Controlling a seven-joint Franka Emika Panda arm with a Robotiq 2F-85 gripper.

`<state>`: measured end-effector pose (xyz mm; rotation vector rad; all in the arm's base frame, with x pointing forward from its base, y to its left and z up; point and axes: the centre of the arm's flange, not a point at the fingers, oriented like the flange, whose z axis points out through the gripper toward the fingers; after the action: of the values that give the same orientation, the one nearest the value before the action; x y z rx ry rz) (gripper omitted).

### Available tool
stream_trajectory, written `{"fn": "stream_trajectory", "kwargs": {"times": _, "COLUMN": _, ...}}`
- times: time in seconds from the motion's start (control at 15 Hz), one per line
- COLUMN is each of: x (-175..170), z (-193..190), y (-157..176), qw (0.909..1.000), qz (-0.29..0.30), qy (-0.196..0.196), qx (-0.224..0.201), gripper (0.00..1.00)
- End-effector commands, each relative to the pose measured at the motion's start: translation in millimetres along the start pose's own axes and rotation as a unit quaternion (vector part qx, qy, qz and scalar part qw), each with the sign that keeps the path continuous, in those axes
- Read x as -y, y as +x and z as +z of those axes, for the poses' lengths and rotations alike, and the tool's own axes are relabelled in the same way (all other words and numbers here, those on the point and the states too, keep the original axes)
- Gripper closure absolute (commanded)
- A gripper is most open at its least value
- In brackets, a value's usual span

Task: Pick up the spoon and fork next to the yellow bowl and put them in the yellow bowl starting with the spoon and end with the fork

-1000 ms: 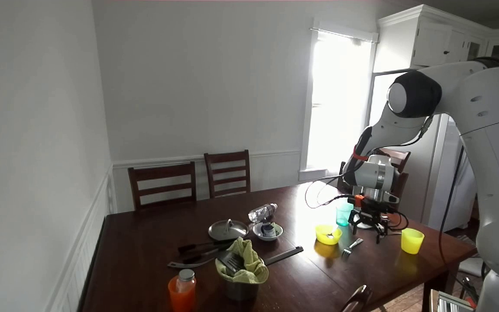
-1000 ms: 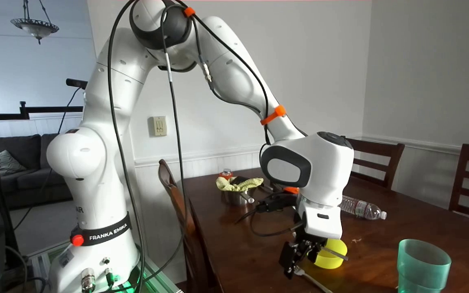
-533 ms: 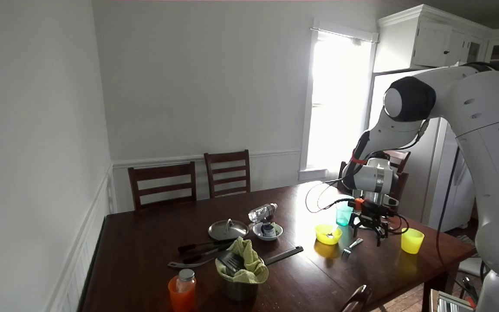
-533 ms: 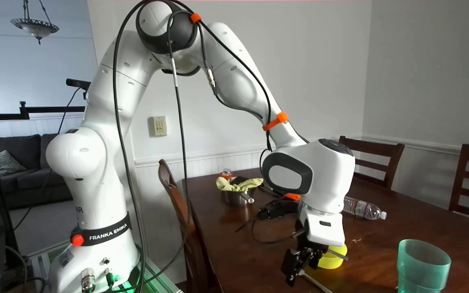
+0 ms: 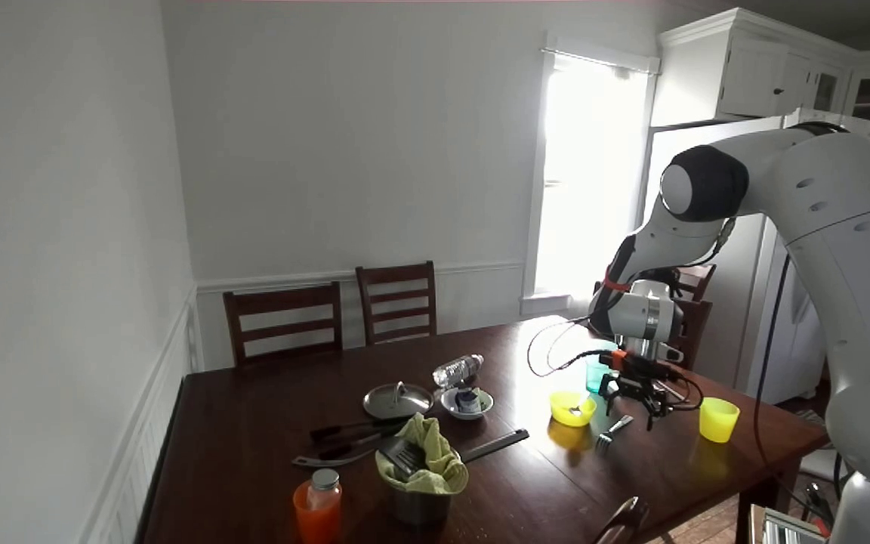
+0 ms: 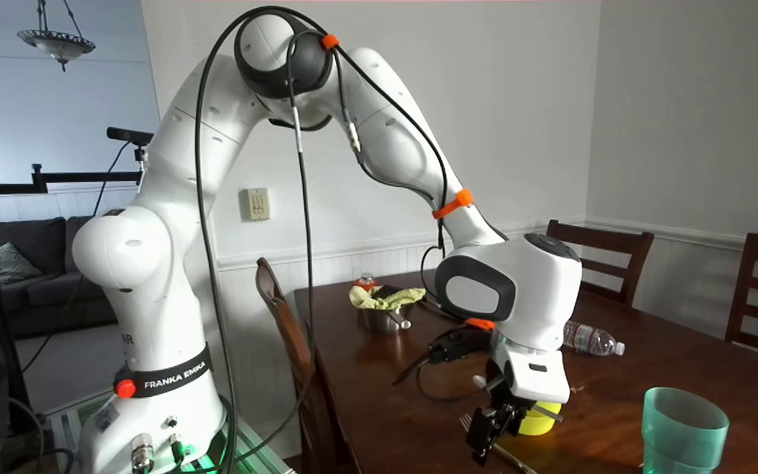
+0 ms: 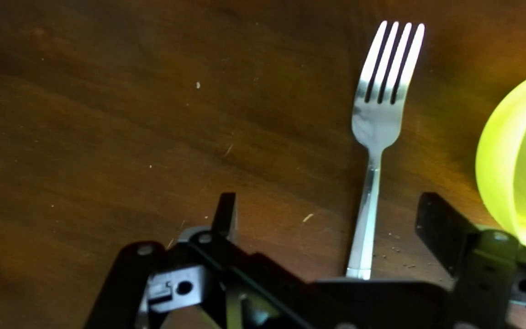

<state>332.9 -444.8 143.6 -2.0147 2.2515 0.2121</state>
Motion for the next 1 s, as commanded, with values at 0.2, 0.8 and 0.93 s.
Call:
{"fn": "stream_trajectory", "kwargs": {"times": 0.2, "x": 14.1, "z": 16.8, "y": 8.6, "qw": 0.9997, "qz": -0.006, "qy": 0.016, "qx": 0.018, "gripper": 0.26}}
{"fn": "stream_trajectory", "kwargs": {"times": 0.8, "x": 13.5, "z": 18.2, "y": 7.6, "qw": 0.9996, "qz": -0.014, "qy": 0.014, "qx": 0.018, "gripper": 0.9}}
{"fn": "stream_trajectory", "kwargs": {"times": 0.93, "x": 12.8, "z": 19.4, "y": 7.6, "qw": 0.9996, "qz": -0.015, "qy": 0.014, "qx": 0.021, "gripper": 0.99}}
